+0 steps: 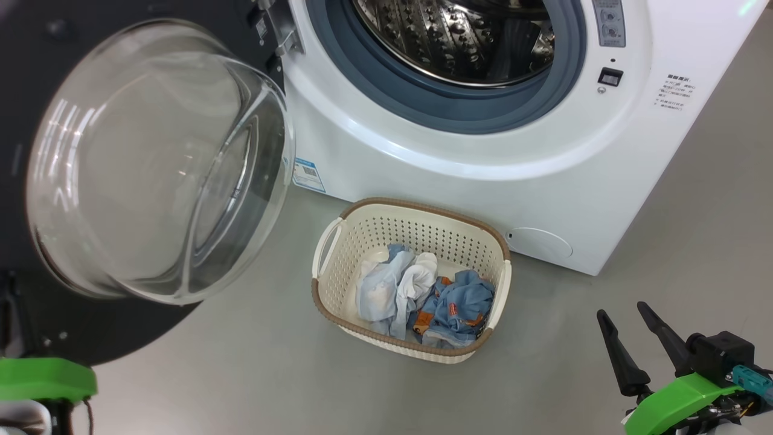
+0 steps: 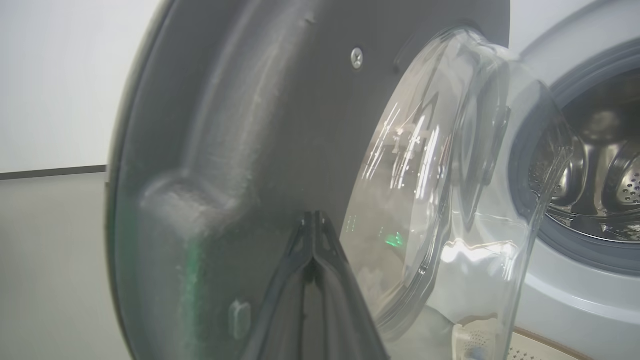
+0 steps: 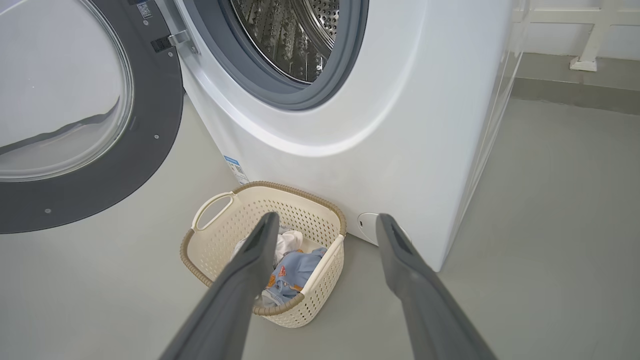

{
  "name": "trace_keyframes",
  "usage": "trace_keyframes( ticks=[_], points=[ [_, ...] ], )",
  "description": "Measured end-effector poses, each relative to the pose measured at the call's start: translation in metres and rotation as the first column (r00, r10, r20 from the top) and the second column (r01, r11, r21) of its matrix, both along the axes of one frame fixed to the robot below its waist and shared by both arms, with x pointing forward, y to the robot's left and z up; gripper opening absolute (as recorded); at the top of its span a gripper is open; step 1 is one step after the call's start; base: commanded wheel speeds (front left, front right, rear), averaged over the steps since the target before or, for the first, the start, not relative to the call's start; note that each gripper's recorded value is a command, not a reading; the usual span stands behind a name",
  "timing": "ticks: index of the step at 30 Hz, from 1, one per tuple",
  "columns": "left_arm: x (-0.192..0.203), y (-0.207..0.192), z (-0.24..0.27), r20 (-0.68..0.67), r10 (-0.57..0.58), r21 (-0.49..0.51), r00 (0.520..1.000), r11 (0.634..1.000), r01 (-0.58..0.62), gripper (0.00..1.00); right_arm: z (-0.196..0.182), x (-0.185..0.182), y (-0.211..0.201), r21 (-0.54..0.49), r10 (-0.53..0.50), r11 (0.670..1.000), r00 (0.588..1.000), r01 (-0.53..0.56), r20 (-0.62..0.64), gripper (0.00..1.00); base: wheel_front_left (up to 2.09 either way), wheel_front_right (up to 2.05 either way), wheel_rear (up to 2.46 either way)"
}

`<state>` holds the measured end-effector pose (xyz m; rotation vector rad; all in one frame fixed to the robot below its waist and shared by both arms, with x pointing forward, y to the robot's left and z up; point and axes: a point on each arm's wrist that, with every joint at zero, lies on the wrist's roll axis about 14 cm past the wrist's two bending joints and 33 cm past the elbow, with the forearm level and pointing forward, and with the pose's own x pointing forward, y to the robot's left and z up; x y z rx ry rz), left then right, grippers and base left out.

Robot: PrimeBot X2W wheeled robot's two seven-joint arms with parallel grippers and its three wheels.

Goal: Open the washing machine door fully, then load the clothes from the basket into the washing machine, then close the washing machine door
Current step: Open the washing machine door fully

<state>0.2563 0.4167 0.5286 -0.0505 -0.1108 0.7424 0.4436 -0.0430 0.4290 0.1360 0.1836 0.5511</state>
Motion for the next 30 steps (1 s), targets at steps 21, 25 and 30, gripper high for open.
trace_keyframes(
  ticks=[21, 25, 30],
  points=[
    [0.014, 0.068, -0.004, -0.033, 0.124, -0.040, 0.992, 0.991, -0.125, 0.00, -0.021, 0.018, 0.003, -0.009, 0.024, 1.000, 0.999, -0.025, -0.028, 1.00, 0.00, 0.00, 0.00],
    [0.018, 0.077, -0.005, -0.040, 0.139, -0.043, 0.990, 0.989, -0.140, 0.00, -0.023, 0.025, 0.003, -0.010, 0.026, 1.000, 0.999, -0.026, -0.023, 1.00, 0.00, 0.00, 0.00],
    [0.023, 0.088, -0.004, -0.026, 0.164, -0.064, 0.986, 0.984, -0.166, 0.00, -0.030, 0.029, 0.001, -0.012, 0.025, 1.000, 0.999, -0.025, -0.034, 1.00, 0.00, 0.00, 0.00]
  ],
)
